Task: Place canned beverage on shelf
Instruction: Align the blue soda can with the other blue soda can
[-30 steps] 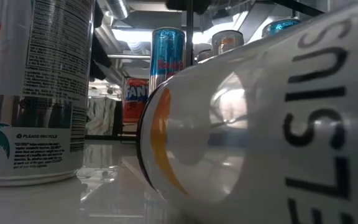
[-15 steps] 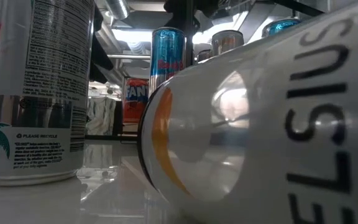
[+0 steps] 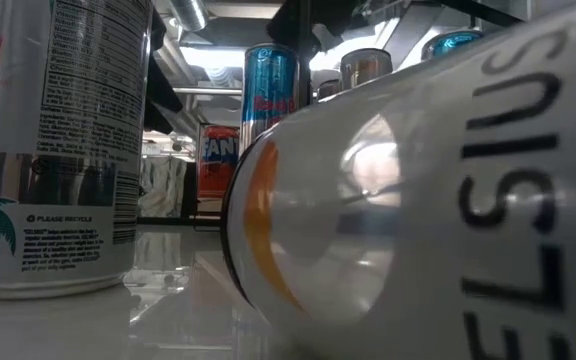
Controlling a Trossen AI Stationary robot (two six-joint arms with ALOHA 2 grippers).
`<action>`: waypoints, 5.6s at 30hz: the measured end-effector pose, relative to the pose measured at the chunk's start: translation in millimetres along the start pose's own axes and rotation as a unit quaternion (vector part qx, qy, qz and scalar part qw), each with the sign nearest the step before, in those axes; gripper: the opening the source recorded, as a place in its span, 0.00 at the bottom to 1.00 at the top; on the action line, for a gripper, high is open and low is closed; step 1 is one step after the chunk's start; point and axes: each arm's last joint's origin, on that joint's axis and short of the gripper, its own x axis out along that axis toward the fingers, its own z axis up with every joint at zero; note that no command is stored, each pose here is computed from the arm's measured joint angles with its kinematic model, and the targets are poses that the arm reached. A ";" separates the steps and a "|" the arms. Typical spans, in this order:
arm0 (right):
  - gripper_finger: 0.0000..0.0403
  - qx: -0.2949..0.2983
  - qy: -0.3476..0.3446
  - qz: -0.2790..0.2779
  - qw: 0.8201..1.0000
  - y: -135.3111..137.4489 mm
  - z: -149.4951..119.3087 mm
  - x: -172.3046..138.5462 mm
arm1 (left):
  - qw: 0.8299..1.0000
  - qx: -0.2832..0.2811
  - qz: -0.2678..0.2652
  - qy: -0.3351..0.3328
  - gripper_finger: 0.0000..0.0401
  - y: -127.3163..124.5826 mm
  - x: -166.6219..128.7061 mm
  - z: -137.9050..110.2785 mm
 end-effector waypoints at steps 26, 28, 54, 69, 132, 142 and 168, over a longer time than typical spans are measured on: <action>0.73 -0.028 0.024 -0.028 0.999 14.2 -3.0 8.4 | 1.000 -0.002 -0.003 -0.003 0.69 -0.6 0.0 0.6; 0.68 -0.028 0.024 -0.028 0.999 14.2 -3.0 8.4 | 1.000 -0.002 -0.002 -0.003 0.69 -0.5 0.0 0.7; 0.58 0.024 0.027 -0.018 0.999 23.8 0.1 -26.5 | 1.000 -0.001 -0.002 -0.002 0.69 -0.3 0.0 0.3; 0.59 0.022 0.053 -0.028 0.998 64.9 -1.6 -43.5 | 1.000 0.000 -0.006 -0.002 0.69 -1.6 -0.4 0.0; 0.60 0.032 0.063 -0.075 0.995 94.1 -13.8 -33.9 | 1.000 0.013 -0.022 0.002 0.69 -8.3 -4.1 -4.7; 0.60 0.027 0.077 -0.080 0.993 93.8 -20.2 -22.9 | 1.000 0.013 -0.022 0.002 0.69 -8.3 -4.2 -4.7; 0.60 0.029 0.082 -0.059 0.994 94.9 -21.7 -22.0 | 1.000 0.013 -0.022 0.002 0.69 -8.3 -4.2 -4.7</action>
